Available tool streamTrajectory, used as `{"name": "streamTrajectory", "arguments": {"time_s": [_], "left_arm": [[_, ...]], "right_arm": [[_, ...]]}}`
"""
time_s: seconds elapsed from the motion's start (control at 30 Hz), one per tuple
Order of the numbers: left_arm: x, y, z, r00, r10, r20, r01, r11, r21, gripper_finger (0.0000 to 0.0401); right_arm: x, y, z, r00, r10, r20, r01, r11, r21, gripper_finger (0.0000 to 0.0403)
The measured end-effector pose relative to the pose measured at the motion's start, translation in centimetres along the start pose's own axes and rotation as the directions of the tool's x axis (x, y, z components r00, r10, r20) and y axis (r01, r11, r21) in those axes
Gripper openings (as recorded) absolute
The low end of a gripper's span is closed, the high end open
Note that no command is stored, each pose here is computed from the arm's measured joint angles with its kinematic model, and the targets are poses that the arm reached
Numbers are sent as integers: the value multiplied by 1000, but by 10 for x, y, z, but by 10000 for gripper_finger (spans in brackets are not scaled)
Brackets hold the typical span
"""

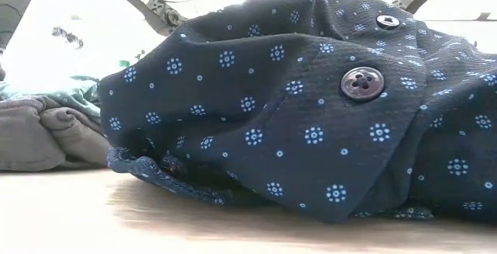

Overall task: Fold Laundry from Bin
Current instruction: Adjust the red organizer bin on the table, then fold the blue polo shirt on the table

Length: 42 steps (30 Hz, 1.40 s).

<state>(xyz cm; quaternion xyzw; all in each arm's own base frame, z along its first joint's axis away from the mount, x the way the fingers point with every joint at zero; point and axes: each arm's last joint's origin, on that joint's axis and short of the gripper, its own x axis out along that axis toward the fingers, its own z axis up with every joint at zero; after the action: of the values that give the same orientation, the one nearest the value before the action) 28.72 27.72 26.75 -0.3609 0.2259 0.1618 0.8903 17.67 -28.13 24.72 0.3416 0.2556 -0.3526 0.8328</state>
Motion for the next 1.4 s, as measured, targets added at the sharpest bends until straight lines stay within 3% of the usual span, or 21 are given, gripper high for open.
{"name": "streamTrajectory", "arguments": {"time_s": [0.1, 0.2, 0.4, 0.53, 0.67, 0.87, 1.07, 1.2, 1.4], "left_arm": [[10, -20, -10, 992, -99, -73, 98, 995, -17, 205], [25, -48, -29, 979, -117, -167, 118, 993, -6, 205], [53, -118, -84, 946, -27, -324, 48, 997, 57, 205], [63, -166, -131, 921, 12, -390, 26, 995, 93, 205], [66, -192, -181, 893, 71, -445, -39, 996, 81, 205], [70, -202, -236, 884, 80, -460, -61, 996, 58, 205], [70, -207, -266, 897, 20, -441, 44, 990, 135, 205], [70, -198, -279, 902, 44, -429, 42, 981, 188, 205], [73, -191, -283, 934, 26, -356, 86, 951, 297, 205]], "right_arm": [[-6, 14, -10, 984, 144, -109, -141, 989, 39, 130], [-11, 33, -28, 948, 186, -257, -182, 983, 39, 130], [-23, 80, -73, 867, 160, -471, -224, 971, -81, 130], [-30, 105, -116, 820, 201, -537, -284, 956, -77, 130], [-33, 121, -168, 775, 257, -577, -350, 935, -53, 130], [-31, 147, -230, 746, 337, -574, -448, 892, -58, 130], [-26, 166, -265, 799, 267, -539, -413, 895, -170, 130], [-19, 169, -280, 831, 191, -523, -361, 899, -246, 130], [-11, 178, -296, 812, 214, -543, -397, 884, -245, 148]]}}
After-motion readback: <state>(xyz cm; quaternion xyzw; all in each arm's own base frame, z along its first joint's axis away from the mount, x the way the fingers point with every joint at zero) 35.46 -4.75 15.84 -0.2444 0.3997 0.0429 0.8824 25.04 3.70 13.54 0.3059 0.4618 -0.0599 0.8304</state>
